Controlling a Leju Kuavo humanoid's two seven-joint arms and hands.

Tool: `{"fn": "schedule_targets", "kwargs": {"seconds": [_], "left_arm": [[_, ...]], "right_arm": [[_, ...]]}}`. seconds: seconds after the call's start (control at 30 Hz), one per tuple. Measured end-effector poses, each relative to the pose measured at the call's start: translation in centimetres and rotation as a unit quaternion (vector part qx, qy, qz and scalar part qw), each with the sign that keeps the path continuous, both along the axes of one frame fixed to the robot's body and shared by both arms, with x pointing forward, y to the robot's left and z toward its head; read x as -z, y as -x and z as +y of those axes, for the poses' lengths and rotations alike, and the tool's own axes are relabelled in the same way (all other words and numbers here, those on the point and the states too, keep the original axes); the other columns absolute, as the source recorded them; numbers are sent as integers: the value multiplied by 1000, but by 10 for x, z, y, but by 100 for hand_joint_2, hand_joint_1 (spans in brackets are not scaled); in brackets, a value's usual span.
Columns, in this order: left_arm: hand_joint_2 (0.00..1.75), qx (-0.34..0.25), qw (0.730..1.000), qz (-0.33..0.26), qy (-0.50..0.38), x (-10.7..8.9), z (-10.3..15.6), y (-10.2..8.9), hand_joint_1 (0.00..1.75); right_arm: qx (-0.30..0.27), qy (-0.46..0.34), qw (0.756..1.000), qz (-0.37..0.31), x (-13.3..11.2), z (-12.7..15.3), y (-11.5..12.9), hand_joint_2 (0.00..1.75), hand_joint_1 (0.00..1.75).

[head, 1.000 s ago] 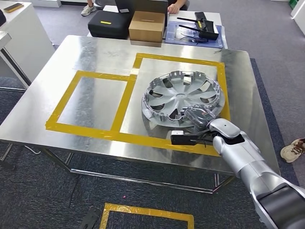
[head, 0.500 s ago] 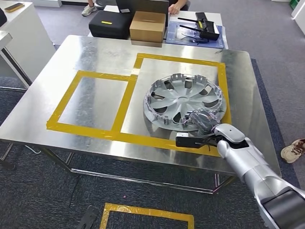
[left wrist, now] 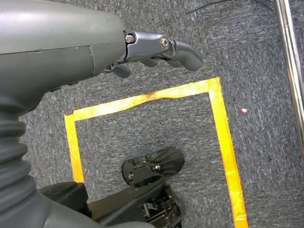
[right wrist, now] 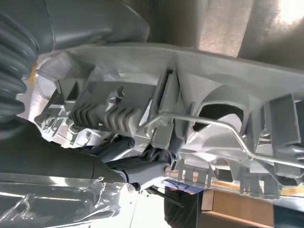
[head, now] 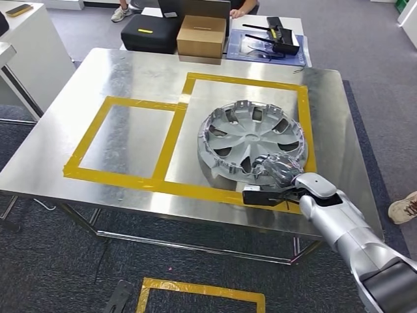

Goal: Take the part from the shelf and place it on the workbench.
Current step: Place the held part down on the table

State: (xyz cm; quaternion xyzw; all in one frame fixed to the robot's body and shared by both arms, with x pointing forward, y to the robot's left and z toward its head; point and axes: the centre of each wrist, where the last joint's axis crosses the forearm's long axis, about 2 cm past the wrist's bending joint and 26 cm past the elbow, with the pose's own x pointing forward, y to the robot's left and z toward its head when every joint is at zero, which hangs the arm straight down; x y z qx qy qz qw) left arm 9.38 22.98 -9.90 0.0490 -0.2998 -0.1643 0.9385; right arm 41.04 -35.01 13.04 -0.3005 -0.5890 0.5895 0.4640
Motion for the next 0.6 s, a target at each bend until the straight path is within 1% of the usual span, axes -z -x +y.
{"fn": "schedule_targets", "kwargs": {"seconds": [0.2, 0.37, 0.47, 0.6], "left_arm": [[0, -4, 1000, -2, -4, 0, 1, -1, 0], [0, -7, 1000, -2, -5, 0, 1, -1, 0], [0, -8, 1000, -3, -4, 0, 1, -1, 0], [0, -10, 1000, -5, -3, 0, 1, -1, 0]], "right_arm": [[0, 3, 1000, 0, -1, 1, 0, 175, 0], [-4, -14, 1000, 0, -6, 5, -2, 175, 0], [-12, -43, 999, -4, -11, 12, -1, 175, 0], [-32, -101, 994, -7, -22, 30, 5, 175, 0]]}}
